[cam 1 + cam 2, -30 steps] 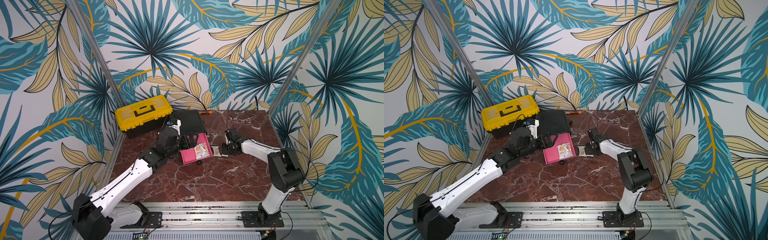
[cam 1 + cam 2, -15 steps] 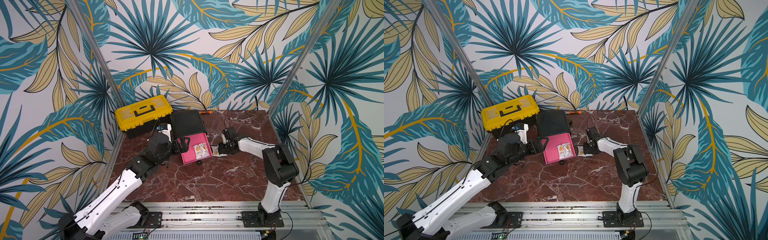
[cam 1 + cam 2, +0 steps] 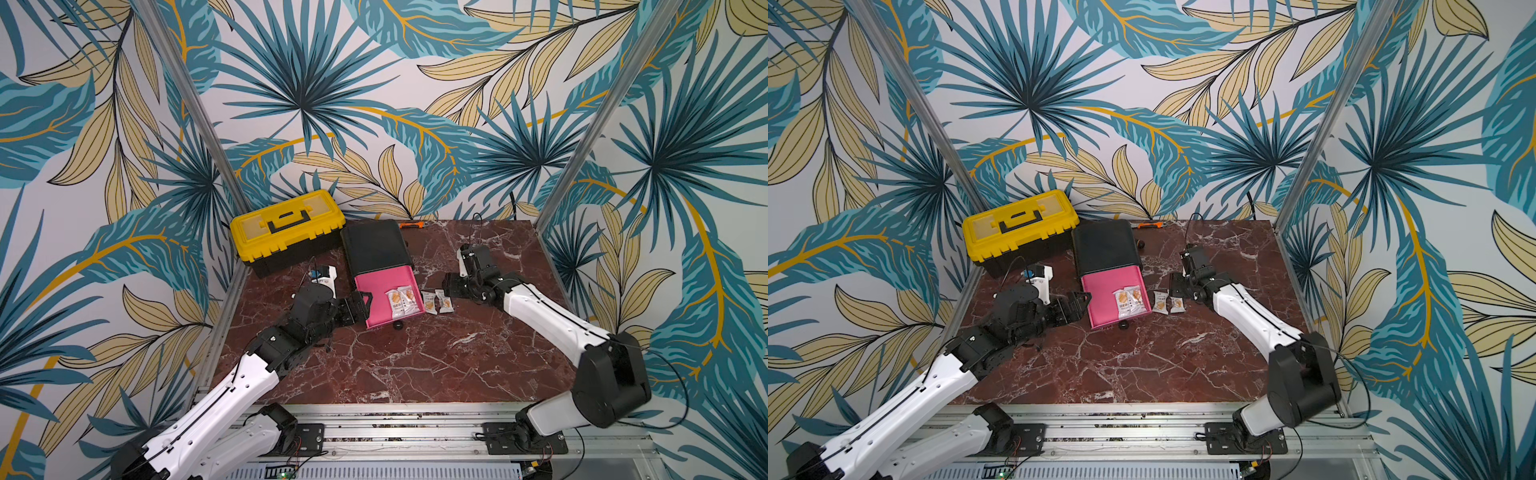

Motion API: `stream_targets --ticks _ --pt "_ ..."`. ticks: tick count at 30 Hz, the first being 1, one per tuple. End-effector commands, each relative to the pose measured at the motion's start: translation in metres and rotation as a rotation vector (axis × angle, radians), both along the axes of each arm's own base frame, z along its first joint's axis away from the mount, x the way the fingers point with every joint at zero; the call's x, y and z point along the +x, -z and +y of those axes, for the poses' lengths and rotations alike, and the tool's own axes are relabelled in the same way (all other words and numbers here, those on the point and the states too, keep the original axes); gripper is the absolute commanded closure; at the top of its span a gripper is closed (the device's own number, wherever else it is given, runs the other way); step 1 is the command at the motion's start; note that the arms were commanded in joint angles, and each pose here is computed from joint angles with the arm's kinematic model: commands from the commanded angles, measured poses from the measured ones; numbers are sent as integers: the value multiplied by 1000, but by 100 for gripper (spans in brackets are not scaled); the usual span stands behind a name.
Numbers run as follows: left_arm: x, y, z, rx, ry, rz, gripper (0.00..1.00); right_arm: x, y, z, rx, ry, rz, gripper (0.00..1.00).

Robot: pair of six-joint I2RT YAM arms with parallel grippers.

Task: Take the cookies out of the drawer
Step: Place the cookie at the center of the board, then pick up the cookie from the drawer.

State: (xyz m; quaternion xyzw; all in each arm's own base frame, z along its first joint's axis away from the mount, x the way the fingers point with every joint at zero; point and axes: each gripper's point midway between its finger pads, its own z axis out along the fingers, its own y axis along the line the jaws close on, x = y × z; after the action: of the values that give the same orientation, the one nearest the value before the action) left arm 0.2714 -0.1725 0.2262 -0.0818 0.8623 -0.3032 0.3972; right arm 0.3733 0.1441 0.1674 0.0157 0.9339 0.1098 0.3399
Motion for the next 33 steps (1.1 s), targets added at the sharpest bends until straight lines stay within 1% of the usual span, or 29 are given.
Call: stream_targets --ticks 1,4,5,9,11,14,18,22,28,33 --pt "0 9 -4 -52 10 13 0 -35 -4 4 27 23 23 35" --pt "1 17 -3 -103 7 25 0 -54 -21 34 157 -32 -11 36" --pt "4 16 -4 -135 10 15 0 -60 -23 44 180 -50 -13 36" --pt "7 25 3 -207 3 45 0 -72 -25 77 189 -112 -8 36" --pt "6 29 5 -208 2 54 0 -71 -22 88 168 -128 -2 36" --pt "5 36 7 -200 -5 76 0 -67 -15 101 104 -142 10 36" --pt "0 41 4 -214 18 97 0 -61 -11 115 52 -172 11 36" --pt "-5 45 2 -228 31 113 0 -51 -1 120 4 -165 26 36" --pt "-11 40 3 -236 42 109 0 -40 15 117 -85 -138 40 37" --pt "-11 36 5 -212 40 103 0 -37 27 127 -103 -155 56 37"
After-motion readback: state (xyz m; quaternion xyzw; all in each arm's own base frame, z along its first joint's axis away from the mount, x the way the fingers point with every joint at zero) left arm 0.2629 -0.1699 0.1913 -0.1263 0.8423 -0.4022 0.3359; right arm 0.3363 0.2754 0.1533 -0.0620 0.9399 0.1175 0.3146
